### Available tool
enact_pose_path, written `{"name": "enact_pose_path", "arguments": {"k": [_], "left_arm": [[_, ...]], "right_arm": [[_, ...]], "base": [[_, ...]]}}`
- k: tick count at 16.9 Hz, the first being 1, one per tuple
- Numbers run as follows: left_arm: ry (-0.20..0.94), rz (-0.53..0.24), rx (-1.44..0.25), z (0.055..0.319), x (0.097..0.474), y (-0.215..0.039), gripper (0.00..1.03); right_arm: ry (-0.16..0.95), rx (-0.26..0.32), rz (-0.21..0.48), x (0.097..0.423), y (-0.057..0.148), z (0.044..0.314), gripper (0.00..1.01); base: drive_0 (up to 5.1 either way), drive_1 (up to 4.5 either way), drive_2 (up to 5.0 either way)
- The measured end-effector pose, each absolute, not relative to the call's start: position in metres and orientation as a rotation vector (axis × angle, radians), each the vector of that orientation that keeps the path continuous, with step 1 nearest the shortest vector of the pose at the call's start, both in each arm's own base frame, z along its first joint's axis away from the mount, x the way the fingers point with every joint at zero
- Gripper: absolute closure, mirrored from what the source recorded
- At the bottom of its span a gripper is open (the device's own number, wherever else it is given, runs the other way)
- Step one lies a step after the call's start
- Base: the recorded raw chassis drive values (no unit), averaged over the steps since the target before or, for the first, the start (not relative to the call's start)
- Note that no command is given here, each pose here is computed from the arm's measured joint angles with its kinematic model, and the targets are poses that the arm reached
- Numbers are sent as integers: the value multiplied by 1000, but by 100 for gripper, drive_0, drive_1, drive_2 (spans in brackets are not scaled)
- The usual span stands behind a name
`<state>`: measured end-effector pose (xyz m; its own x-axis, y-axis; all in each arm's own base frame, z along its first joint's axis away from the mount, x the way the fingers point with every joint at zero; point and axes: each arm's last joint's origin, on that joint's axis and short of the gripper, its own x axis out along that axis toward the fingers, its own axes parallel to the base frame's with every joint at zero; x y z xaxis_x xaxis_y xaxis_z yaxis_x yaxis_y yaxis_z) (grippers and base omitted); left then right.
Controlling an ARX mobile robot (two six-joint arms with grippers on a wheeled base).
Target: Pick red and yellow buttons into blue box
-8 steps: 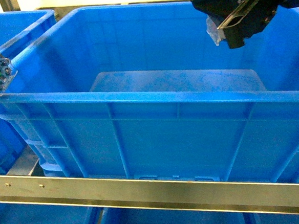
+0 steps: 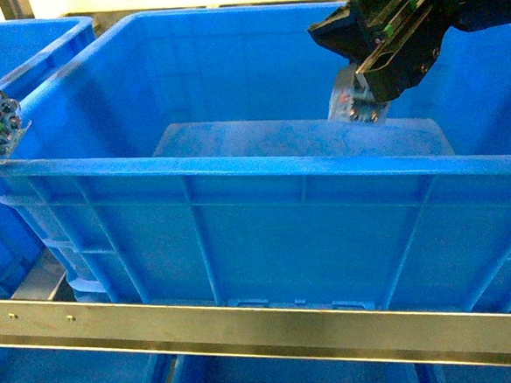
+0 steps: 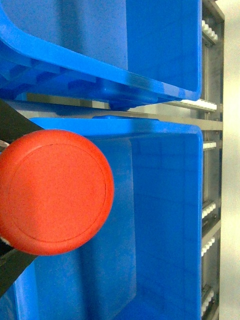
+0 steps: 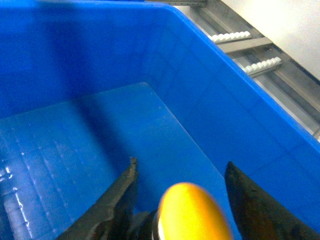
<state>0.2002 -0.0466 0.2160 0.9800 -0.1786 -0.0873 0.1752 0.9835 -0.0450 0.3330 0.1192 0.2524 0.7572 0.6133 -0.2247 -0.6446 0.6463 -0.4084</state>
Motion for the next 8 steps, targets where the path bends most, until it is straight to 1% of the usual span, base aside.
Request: {"name": "enact_pose_path", "arguments": {"k": [1, 4, 5, 6, 7, 8], "left_arm": [[91, -178, -37, 216, 200, -47, 79], [91, -178, -38, 216, 200, -47, 79], [92, -178, -38, 216, 200, -47, 79], [92, -178, -37, 216, 200, -47, 79], [99, -186, -30, 217, 200, -50, 79], [78, -217, -32, 225, 203, -57, 79]], "right_arm": [[66, -491, 716, 333, 119, 253, 43], [64, -495, 716, 333, 119, 253, 10], [64, -495, 716, 333, 119, 253, 1], [64, -495, 716, 333, 119, 253, 4], [64, -497, 716, 333, 119, 253, 3], [63, -497, 716, 333, 119, 253, 3]], "base": [[0, 0, 0], [0, 0, 0], [0, 0, 0], [0, 0, 0], [0, 0, 0], [0, 0, 0]]}}
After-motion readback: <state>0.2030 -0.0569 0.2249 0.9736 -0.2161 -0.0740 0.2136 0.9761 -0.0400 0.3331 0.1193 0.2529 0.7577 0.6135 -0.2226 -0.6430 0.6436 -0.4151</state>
